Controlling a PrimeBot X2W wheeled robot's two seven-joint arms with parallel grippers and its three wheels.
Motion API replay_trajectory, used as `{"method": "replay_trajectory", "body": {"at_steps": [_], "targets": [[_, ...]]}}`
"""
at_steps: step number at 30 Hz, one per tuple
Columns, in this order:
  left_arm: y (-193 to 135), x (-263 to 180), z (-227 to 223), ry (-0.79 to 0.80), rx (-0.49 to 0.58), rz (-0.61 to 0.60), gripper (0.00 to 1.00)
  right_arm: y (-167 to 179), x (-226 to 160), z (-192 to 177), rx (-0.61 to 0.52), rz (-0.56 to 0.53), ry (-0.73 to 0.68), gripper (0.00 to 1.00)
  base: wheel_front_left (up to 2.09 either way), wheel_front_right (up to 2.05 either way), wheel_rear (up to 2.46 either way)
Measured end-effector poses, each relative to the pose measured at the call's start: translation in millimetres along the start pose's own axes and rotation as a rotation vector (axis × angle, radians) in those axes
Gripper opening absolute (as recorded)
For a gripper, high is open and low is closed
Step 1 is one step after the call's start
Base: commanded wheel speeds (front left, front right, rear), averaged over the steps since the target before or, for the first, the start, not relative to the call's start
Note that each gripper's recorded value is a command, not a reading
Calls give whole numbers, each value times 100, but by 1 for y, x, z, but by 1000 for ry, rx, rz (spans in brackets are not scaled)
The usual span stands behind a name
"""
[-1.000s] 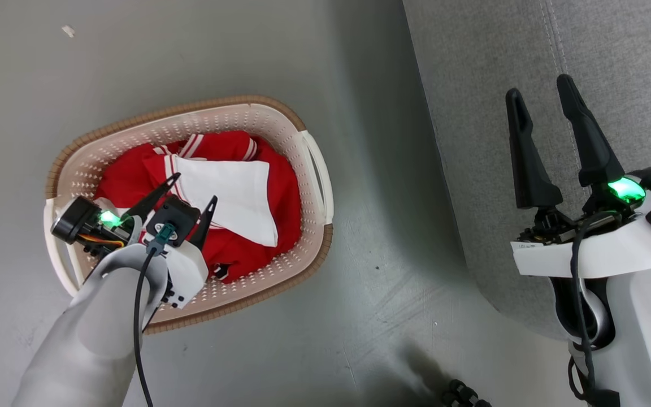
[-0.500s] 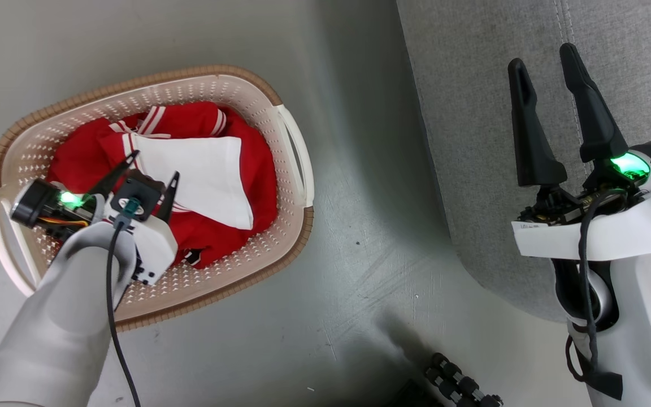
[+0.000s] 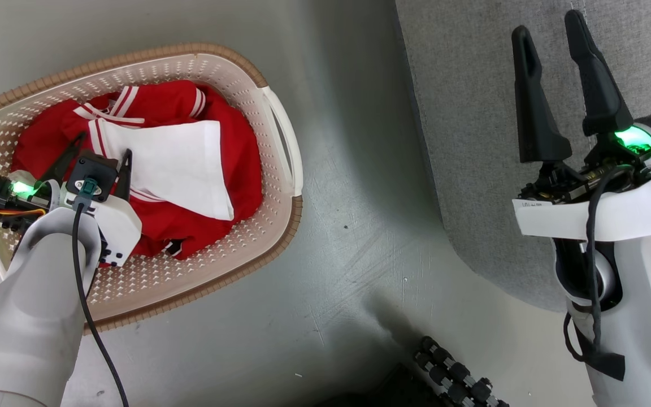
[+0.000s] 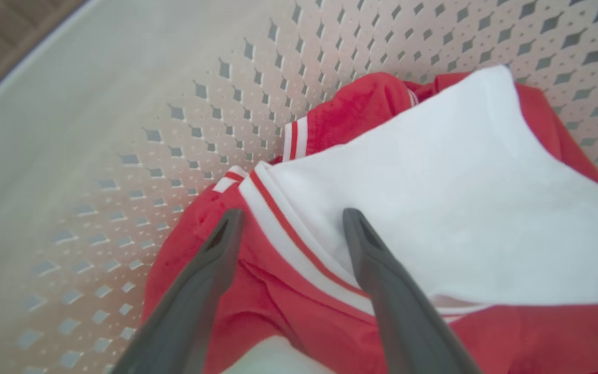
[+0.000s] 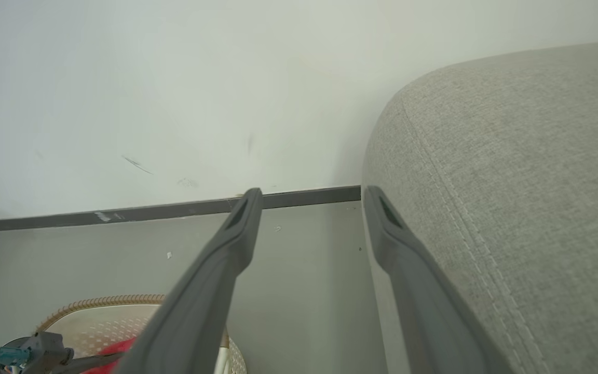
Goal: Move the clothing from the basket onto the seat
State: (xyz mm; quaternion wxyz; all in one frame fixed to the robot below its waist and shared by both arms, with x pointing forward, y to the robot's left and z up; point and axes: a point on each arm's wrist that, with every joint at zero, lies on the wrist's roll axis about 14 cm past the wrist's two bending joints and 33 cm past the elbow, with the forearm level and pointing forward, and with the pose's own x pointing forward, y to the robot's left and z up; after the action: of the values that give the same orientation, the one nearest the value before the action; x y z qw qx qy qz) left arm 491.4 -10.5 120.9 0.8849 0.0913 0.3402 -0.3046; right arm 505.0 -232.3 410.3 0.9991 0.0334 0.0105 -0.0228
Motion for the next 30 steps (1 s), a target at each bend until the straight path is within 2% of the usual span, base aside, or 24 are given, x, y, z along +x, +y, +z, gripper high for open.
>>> {"method": "replay_trajectory", "body": {"at_steps": [4,5,6,7,8,9,10,11,21,30], "targets": [[-2,5,-2,7,-4,-3,100,1,3,-2,9,3,2,100,0,0,0],[-3,7,-2,6,-5,-5,98,0,2,-3,10,1,5,100,0,0,0],[-3,8,-2,7,-6,-6,89,-1,2,-4,10,0,8,100,0,0,0],[-4,9,-2,7,-7,-8,73,-1,2,-5,9,-2,10,100,0,0,0],[-4,10,-2,7,-8,-9,46,-1,2,-6,7,-2,12,100,0,0,0],[-5,11,-2,8,-9,-10,29,-1,2,-6,6,-2,13,100,0,0,0],[-6,12,-3,11,-10,-13,2,-2,2,-6,5,-2,13,100,0,0,0],[-8,12,-4,16,-12,-16,0,-2,3,-6,3,-1,11,100,0,0,0],[-21,11,1,6,-64,-50,0,-5,5,-4,0,-9,5,100,0,0,0],[-14,6,24,-65,-89,-46,0,-6,6,-4,7,-15,6,100,0,0,0]]}}
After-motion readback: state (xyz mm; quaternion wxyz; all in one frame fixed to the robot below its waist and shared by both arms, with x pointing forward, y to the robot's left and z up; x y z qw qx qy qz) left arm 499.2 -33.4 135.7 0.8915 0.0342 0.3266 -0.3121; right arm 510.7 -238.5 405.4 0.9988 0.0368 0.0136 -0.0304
